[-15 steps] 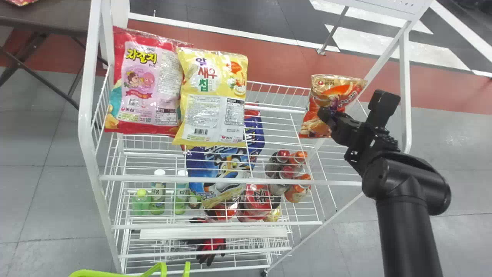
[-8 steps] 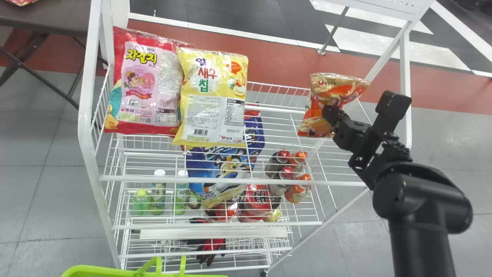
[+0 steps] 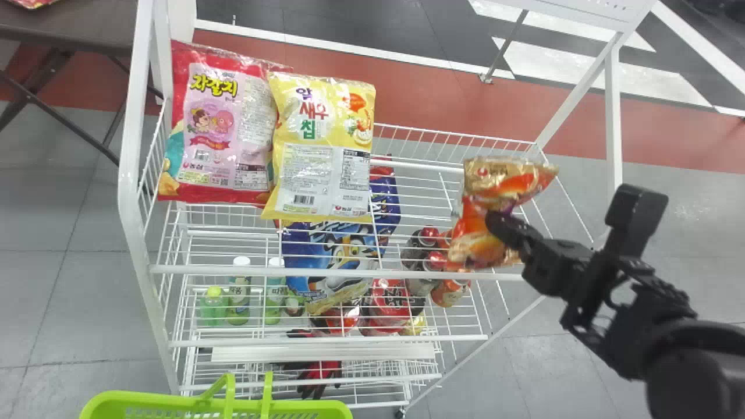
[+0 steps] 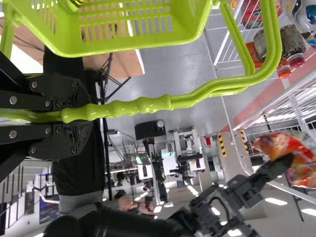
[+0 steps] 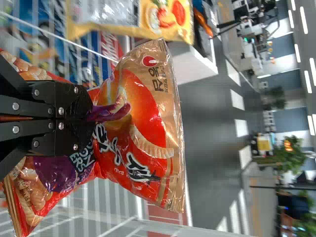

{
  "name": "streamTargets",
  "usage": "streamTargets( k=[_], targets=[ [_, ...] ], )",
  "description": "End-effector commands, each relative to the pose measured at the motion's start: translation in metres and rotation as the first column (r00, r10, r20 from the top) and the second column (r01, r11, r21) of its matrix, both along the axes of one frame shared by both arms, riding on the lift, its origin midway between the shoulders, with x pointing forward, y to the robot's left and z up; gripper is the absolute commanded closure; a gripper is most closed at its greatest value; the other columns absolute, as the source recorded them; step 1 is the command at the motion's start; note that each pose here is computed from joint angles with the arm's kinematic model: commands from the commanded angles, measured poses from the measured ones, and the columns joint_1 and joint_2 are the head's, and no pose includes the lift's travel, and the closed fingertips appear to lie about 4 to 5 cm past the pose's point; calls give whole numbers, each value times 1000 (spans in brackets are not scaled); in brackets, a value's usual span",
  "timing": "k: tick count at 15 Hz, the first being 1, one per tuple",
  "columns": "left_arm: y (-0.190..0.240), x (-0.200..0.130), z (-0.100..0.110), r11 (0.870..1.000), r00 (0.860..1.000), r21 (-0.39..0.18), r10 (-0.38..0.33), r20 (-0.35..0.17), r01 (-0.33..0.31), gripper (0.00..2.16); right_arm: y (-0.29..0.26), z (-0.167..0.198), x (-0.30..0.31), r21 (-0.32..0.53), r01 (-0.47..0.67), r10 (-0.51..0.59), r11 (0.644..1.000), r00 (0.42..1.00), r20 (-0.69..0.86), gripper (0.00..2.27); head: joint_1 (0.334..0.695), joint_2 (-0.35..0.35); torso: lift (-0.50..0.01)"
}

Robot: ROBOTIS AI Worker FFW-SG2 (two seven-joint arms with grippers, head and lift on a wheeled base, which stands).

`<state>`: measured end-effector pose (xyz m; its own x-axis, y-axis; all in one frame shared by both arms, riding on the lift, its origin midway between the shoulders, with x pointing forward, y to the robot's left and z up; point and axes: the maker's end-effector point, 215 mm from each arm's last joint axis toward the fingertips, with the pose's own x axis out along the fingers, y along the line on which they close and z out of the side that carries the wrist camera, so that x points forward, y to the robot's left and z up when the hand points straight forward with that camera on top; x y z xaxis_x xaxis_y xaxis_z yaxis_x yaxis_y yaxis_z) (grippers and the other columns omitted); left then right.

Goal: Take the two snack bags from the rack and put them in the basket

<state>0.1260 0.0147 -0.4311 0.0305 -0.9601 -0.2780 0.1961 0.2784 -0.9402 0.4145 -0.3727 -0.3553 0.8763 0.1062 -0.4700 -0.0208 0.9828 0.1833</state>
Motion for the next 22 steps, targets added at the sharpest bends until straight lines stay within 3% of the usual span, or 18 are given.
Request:
streamTargets(
  k=[1,4,5,9,14,17,22],
  targets=[
    [-2,3,3,1000,1000,-10,4,9,-4,1868,26,-16,-51,98,-55,67,994,989,-129,2246,695,-350,-11],
    [-4,8,6,1000,1000,-21,16,22,-16,1868,68,-32,-97,202,-127,172,971,959,-224,2246,695,-350,-11],
    [-4,9,6,1000,1000,-20,16,25,-16,1868,88,-40,-116,268,-149,222,952,938,-265,2246,695,-350,-11],
    [-2,15,11,999,999,-30,28,36,-27,1868,156,-73,-182,388,-206,373,898,824,-426,2246,695,-350,-11],
    [-1,18,18,999,998,-34,31,55,-29,1868,217,-104,-218,449,-274,492,850,718,-493,2246,695,-350,-11],
    [-3,15,19,999,999,-35,24,46,-22,1868,262,-127,-235,524,-298,572,798,647,-504,2246,695,-350,-11],
    [-3,13,24,999,998,-31,19,53,-17,1868,295,-148,-236,585,-297,618,755,621,-482,2246,695,-350,-11]
  ],
)
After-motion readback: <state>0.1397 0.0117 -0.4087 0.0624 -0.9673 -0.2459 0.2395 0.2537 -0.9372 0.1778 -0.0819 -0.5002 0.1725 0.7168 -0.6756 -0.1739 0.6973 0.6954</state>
